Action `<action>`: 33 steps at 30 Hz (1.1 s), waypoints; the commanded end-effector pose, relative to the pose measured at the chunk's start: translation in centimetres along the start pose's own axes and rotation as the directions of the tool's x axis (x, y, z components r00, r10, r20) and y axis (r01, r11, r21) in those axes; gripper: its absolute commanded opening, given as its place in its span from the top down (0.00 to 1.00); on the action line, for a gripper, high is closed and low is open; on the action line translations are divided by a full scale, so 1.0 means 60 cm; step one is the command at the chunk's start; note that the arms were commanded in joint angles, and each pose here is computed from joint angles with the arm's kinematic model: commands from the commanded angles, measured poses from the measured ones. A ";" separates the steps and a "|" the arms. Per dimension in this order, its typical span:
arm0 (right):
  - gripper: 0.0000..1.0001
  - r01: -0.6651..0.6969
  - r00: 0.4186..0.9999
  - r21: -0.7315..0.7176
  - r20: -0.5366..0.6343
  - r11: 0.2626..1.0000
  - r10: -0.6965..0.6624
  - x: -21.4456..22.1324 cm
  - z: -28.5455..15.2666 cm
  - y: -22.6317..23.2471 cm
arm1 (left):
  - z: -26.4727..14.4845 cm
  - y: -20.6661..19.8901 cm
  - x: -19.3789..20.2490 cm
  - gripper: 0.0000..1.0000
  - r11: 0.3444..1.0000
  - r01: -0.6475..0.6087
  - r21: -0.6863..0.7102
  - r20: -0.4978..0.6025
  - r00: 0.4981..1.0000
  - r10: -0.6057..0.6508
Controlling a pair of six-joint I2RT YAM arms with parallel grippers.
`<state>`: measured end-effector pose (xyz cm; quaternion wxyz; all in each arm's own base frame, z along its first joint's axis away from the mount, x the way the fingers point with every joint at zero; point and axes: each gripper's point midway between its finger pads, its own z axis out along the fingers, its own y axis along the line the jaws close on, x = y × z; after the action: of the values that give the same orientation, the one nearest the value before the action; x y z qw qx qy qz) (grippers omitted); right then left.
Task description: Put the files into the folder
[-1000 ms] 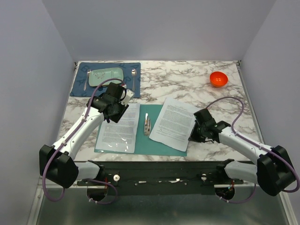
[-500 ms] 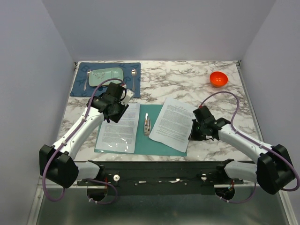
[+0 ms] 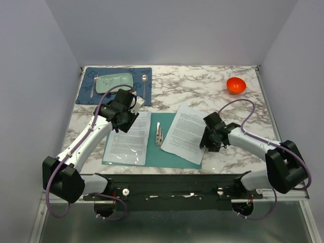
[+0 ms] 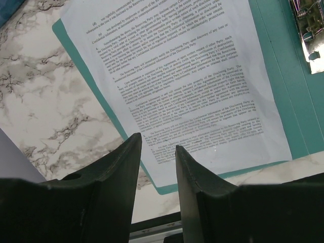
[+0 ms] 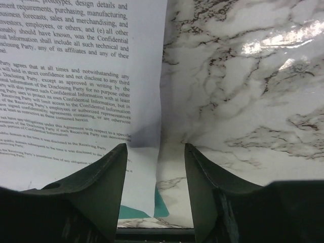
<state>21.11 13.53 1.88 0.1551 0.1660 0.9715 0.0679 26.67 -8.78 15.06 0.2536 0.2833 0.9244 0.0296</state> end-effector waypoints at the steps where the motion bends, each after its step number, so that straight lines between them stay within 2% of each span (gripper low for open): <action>1: 0.48 -0.056 0.998 -0.044 0.017 0.997 0.057 -0.011 0.011 0.024 | -0.009 -0.001 -0.004 0.53 1.000 -0.003 0.000 0.012 1.000 0.003; 10: 0.73 -0.105 0.994 -0.108 -0.009 0.989 0.104 0.002 0.013 0.037 | -0.006 -0.002 0.000 0.53 1.000 -0.010 0.002 0.003 1.000 0.010; 16: 0.99 -0.101 0.995 -0.137 0.013 0.985 0.103 -0.001 0.002 0.039 | -0.004 -0.002 0.004 0.54 1.000 -0.015 0.002 -0.003 1.000 0.015; 24: 0.99 -0.012 0.999 -0.166 0.039 0.986 0.019 -0.005 -0.015 0.039 | -0.006 0.000 0.007 0.54 1.000 -0.020 -0.008 -0.002 1.000 0.020; 33: 1.00 0.211 0.977 -0.101 0.002 0.972 -0.212 -0.004 -0.042 0.018 | -0.003 -0.001 0.003 0.54 1.000 -0.014 -0.001 -0.005 1.000 0.014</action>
<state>21.47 14.99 3.64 0.1765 0.1137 0.9702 0.1213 26.63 -8.74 14.99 0.2525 0.2838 0.9245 0.0302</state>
